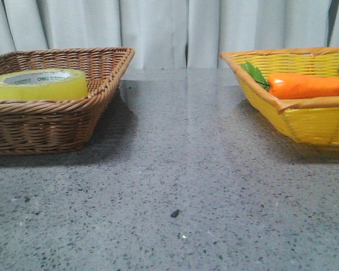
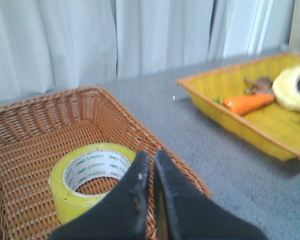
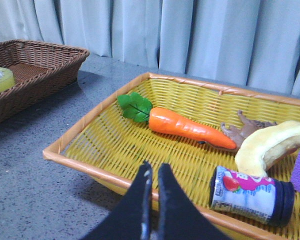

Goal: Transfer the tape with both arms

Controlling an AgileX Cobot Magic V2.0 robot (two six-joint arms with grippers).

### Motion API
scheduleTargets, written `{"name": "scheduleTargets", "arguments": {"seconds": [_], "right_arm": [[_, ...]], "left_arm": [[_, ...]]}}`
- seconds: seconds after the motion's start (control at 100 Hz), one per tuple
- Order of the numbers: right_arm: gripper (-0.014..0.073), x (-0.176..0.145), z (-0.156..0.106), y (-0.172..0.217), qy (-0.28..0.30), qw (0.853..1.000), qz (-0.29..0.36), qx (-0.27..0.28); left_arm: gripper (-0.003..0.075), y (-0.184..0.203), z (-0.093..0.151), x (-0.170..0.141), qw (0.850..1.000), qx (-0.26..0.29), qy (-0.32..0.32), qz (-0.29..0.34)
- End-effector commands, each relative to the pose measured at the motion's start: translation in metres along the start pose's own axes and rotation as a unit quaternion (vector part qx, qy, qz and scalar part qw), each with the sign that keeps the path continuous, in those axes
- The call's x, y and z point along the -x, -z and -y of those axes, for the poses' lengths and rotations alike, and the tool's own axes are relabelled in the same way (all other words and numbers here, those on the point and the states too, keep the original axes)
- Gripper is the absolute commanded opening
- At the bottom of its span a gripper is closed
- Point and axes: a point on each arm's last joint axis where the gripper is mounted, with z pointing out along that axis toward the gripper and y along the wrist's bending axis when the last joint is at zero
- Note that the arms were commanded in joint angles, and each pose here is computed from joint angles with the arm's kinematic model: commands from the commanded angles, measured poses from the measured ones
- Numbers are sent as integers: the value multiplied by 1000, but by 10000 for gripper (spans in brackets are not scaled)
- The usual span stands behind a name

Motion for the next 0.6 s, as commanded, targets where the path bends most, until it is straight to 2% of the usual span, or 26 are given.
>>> {"name": "scheduleTargets", "arguments": {"seconds": [0.0,0.13,0.31,0.59], "right_arm": [[-74,8,1,4,24,998,60,-4],[-74,4,-2,-1,29,998,59,3],[-74,1,-3,-2,30,998,56,4],[-74,1,-3,-2,30,998,56,4]], "left_arm": [[-21,18,-2,1,995,5,12,103],[-21,41,-3,-19,986,7,11,167],[-21,56,-4,-43,981,2,9,196],[-20,46,-6,-62,986,5,11,166]]}}
